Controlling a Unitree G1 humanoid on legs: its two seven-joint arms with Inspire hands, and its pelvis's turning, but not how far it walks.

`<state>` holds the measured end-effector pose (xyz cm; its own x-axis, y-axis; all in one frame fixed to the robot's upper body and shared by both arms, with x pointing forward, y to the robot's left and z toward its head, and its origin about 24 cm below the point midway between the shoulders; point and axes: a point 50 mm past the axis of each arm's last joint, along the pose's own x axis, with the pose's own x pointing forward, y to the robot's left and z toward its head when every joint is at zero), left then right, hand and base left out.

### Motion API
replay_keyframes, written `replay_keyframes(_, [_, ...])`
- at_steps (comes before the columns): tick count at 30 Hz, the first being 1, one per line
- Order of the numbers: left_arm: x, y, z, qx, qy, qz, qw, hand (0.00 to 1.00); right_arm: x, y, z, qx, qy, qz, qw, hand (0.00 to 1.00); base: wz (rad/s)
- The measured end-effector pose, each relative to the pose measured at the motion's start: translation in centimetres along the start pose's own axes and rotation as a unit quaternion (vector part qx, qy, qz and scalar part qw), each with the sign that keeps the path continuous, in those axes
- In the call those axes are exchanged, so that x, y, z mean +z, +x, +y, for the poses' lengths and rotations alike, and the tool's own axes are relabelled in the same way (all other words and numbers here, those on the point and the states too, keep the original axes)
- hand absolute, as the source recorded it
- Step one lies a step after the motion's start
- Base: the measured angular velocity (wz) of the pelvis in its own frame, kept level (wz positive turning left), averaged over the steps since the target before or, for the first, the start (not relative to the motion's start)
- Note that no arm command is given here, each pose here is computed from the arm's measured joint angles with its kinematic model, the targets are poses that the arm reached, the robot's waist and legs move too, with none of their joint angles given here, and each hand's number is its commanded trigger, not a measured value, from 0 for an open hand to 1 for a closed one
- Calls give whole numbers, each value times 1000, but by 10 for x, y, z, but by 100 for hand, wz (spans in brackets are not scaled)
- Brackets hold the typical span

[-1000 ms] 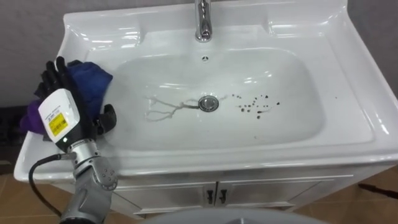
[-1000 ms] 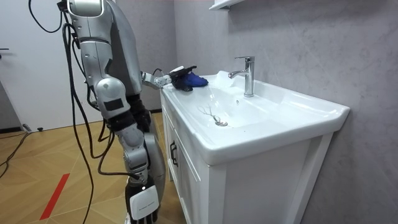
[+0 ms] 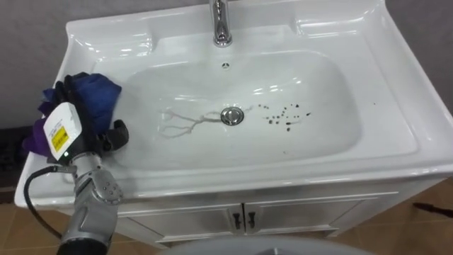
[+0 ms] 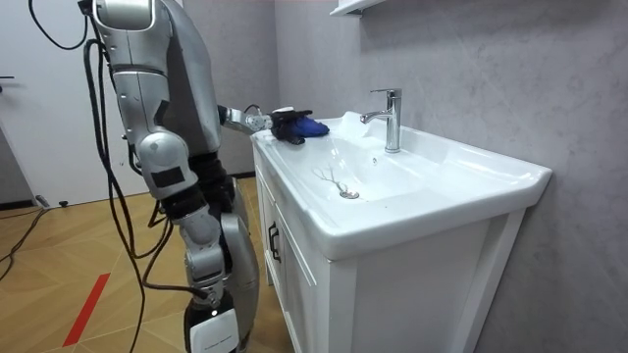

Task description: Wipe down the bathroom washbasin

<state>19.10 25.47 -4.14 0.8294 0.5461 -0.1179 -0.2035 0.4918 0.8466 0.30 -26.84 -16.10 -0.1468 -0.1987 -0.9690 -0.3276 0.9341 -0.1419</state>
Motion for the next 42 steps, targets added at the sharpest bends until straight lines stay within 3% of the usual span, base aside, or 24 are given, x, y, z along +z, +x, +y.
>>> replay_keyframes(4, [2, 3, 0, -12, -1, 3, 1000, 0, 1, 0, 0, 1, 0, -1, 1000, 0, 0])
replay_keyframes(5, [2, 3, 0, -12, -1, 3, 1000, 8, 1, 0, 0, 2, 0, -1, 1000, 0, 0])
replay_keyframes(6, [3, 4, 0, -15, -1, 3, 1000, 22, 1, 0, 0, 4, 0, -1, 1000, 0, 0])
replay_keyframes(7, [3, 4, 0, -19, -1, 3, 1000, 28, 1, 0, 0, 6, 0, -1, 1000, 0, 0])
replay_keyframes(8, [3, 4, 0, -20, -1, 3, 1000, 48, 1, 0, 0, 6, -1, 0, 1000, 0, 0])
replay_keyframes(9, [3, 5, 0, -21, -1, 3, 1000, 57, 1, 0, 0, 6, 0, 1, 1000, 0, 0])
replay_keyframes(12, [4, 6, 1, -25, -1, 4, 1000, 100, 0, 0, 0, 5, 0, 6, 1000, 0, 0])
replay_keyframes(30, [-10, 24, 15, -23, 18, 40, 999, 100, 4, -3, -6, -4, 26, 14, 1000, 0, -2])
replay_keyframes(42, [-15, 25, 16, -23, 9, 56, 998, 100, 8, -4, -7, -8, 25, 8, 1000, 0, 0])
